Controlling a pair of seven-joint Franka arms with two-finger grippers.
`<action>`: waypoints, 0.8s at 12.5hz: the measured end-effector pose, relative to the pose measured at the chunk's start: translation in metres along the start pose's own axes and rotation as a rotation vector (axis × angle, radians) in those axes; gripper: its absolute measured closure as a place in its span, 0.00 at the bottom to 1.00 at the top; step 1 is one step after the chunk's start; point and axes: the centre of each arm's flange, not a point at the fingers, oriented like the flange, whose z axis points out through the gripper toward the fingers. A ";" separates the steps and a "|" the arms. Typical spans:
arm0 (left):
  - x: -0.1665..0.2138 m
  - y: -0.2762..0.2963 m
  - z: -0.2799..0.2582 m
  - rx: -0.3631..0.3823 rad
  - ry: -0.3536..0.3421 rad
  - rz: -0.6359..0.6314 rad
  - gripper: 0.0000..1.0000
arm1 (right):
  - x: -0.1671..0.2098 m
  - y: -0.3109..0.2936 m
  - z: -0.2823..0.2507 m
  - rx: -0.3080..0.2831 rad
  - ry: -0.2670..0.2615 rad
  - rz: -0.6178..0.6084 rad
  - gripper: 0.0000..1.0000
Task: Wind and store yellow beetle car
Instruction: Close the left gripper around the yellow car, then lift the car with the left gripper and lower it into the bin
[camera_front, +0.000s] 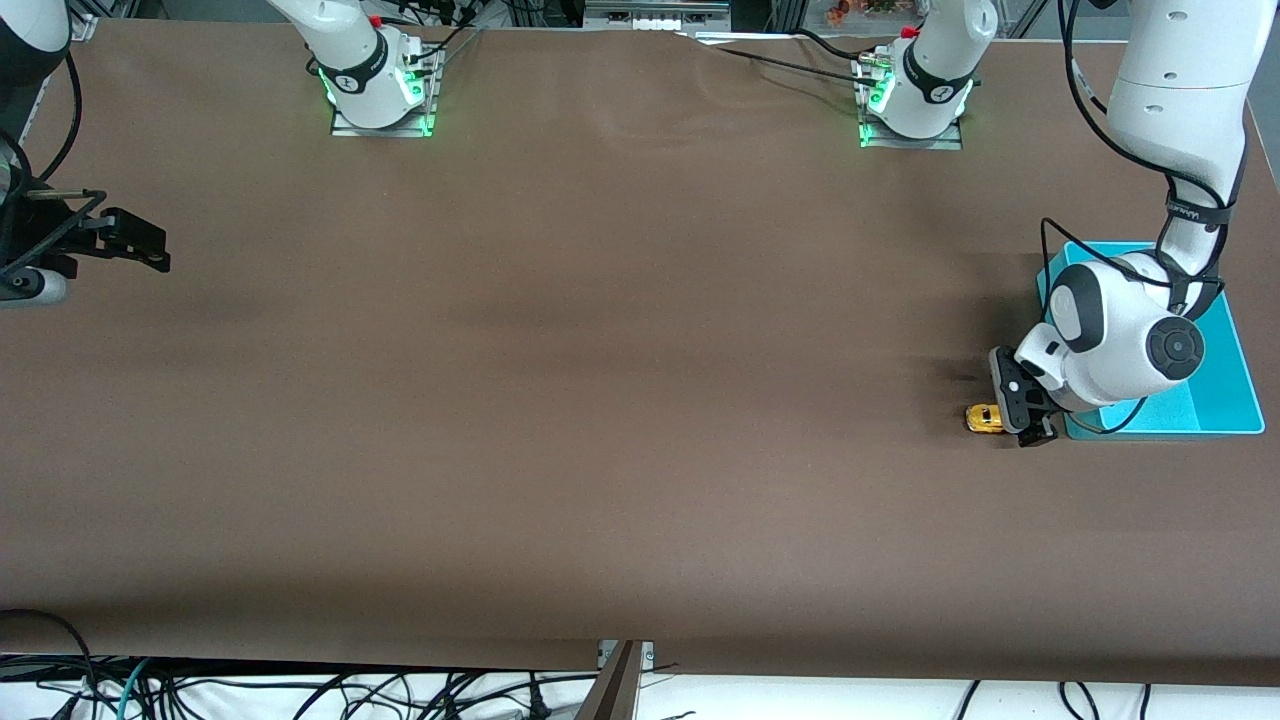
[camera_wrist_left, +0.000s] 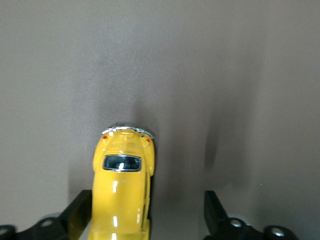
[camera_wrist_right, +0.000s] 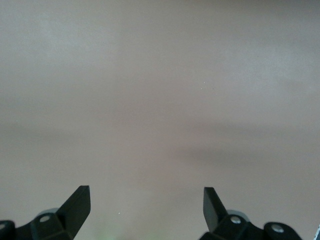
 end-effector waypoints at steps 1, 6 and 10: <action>-0.001 0.000 0.000 0.001 0.005 -0.010 0.04 | 0.000 0.000 0.000 0.000 0.000 0.000 0.00; -0.008 -0.005 -0.011 0.015 0.006 -0.028 0.55 | 0.000 0.000 0.000 0.000 0.000 0.000 0.00; -0.007 -0.003 -0.066 -0.018 0.029 -0.048 0.55 | 0.000 0.000 0.000 0.000 0.000 0.000 0.00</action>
